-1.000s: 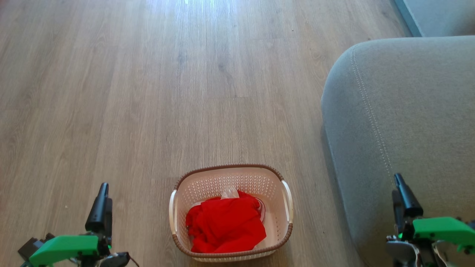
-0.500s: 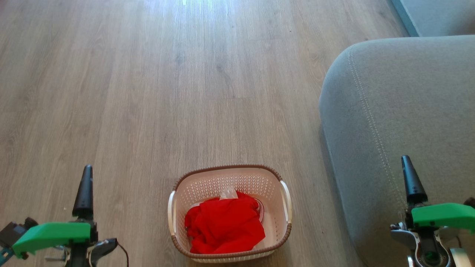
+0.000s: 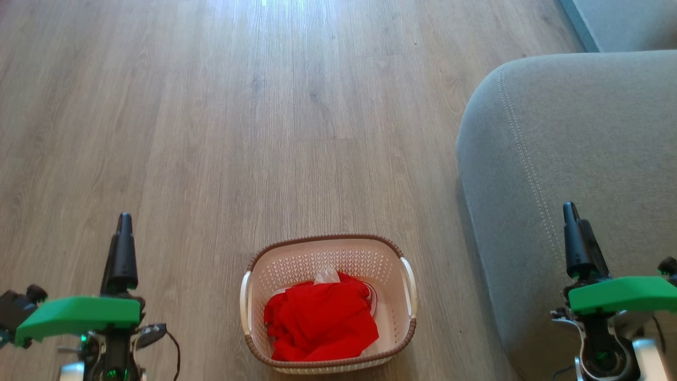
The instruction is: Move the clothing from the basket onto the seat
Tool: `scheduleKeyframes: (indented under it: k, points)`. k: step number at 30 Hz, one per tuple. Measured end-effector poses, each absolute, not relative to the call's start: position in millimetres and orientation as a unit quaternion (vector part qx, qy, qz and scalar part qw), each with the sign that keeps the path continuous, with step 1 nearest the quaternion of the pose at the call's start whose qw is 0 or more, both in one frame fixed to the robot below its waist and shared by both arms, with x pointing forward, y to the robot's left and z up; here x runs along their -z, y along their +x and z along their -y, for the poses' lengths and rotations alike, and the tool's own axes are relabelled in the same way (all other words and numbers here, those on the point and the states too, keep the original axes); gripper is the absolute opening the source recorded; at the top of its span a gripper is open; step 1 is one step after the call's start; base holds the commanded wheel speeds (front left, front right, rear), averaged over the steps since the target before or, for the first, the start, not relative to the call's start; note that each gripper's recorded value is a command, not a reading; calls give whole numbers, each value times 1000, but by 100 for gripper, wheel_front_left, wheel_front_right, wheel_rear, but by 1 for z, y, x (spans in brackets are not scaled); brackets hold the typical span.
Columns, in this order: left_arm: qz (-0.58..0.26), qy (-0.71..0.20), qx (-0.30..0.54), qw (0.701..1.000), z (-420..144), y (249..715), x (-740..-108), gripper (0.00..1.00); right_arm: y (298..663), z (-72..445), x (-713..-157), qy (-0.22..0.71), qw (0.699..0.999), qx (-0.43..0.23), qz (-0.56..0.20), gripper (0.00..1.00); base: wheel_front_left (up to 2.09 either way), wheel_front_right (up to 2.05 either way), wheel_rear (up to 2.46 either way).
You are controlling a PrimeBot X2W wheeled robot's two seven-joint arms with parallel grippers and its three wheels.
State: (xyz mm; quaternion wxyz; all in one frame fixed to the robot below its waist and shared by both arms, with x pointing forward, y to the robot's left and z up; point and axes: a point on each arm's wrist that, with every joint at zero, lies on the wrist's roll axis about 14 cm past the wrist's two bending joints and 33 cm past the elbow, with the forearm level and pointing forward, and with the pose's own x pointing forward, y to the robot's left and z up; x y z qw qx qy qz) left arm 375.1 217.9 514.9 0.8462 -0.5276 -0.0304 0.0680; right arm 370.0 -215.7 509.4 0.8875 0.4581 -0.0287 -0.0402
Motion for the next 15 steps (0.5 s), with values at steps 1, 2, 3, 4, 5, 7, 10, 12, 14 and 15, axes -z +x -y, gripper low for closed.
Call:
scheduleKeyframes:
  k: [1,2,3,4,5,7,10,12,14,15]
  points:
    - [34,-522,-70,849,-219,375,-517,100,371,215,-511,452,891,39,31,100,0,0,0]
    - [38,-516,-68,853,-218,376,-521,100,371,214,-513,444,895,36,33,100,0,0,0]
    - [39,-509,-67,857,-218,376,-523,100,372,213,-516,435,899,33,36,100,0,0,0]
    - [43,-502,-66,861,-217,376,-526,100,373,210,-518,426,903,28,37,100,0,0,0]
    - [46,-492,-64,867,-216,377,-529,100,375,208,-521,417,908,23,39,100,0,0,0]
    - [52,-473,-58,878,-212,379,-537,100,378,204,-528,401,915,14,47,100,0,0,0]
    - [58,-454,-45,888,-203,382,-546,100,379,201,-532,378,924,8,52,100,0,0,0]
    - [62,-435,-36,897,-197,383,-551,100,379,198,-533,363,930,3,51,100,0,0,0]
    - [66,-418,-33,905,-193,383,-555,100,379,192,-533,346,937,-5,48,100,0,0,0]
    - [67,-411,-31,909,-191,383,-557,100,379,190,-534,336,941,-8,50,100,0,0,0]
